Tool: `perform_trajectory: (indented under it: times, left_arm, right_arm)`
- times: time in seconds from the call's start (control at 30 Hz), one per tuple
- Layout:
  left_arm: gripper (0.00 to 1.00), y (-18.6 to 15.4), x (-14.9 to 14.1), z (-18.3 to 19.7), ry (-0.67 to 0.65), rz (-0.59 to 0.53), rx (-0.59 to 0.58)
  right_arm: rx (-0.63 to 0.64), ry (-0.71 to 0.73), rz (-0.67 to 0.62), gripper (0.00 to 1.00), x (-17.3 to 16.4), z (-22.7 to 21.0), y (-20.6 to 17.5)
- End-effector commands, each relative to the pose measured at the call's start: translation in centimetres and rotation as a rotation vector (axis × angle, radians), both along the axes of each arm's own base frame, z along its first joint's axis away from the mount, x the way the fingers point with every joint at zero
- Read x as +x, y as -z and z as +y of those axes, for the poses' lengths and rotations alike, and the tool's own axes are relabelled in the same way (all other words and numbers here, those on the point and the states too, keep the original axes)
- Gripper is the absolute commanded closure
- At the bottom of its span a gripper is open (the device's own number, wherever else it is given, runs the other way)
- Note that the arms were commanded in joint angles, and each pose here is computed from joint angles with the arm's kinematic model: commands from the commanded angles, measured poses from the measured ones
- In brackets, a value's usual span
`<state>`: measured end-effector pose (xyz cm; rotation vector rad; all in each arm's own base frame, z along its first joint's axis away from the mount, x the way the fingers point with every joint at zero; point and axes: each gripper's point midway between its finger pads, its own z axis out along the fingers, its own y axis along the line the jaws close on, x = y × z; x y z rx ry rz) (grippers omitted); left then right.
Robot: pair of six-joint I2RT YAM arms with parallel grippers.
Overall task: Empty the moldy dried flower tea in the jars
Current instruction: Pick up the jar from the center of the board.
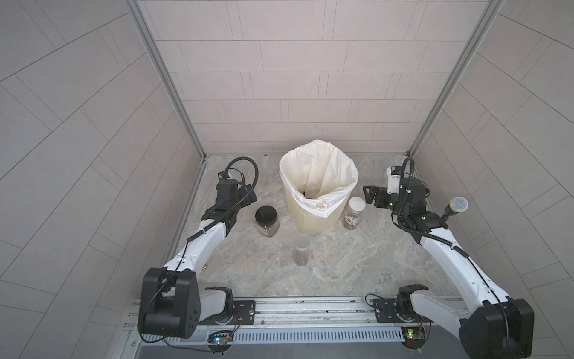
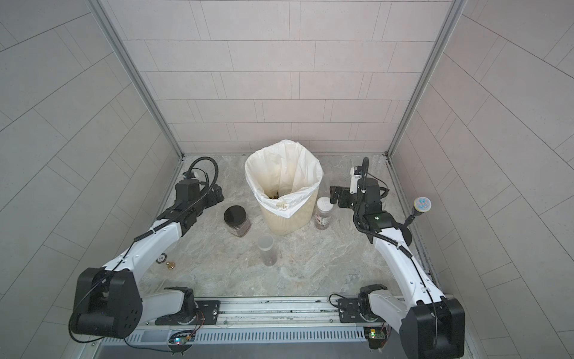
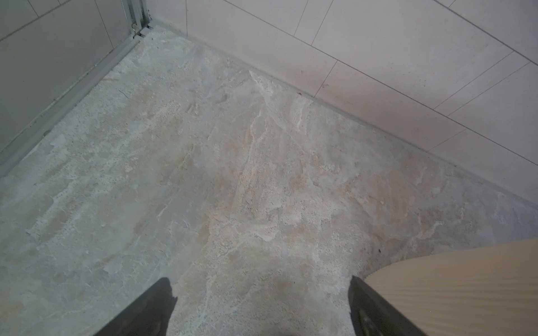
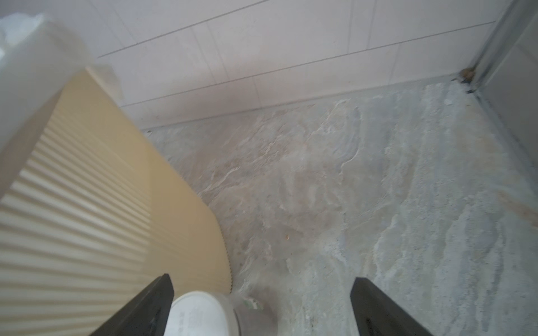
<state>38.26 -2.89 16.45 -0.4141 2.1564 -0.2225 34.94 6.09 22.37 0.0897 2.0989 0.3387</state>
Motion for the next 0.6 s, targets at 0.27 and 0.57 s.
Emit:
perform_trajectory:
  times: [0.27,0.57]
  left_arm:
    - [0.03,-1.1,-1.4,-2.3,0.065,0.018,-0.058]
    - [0.03,-0.6,-1.9,-2.9,0.083,0.039,-0.073]
  right_arm:
    - [-0.009,-0.171,0.142,0.0,-2.9,4.4,5.3]
    - [-0.053,-0.203,0.156,0.05,-2.0,5.3,6.2]
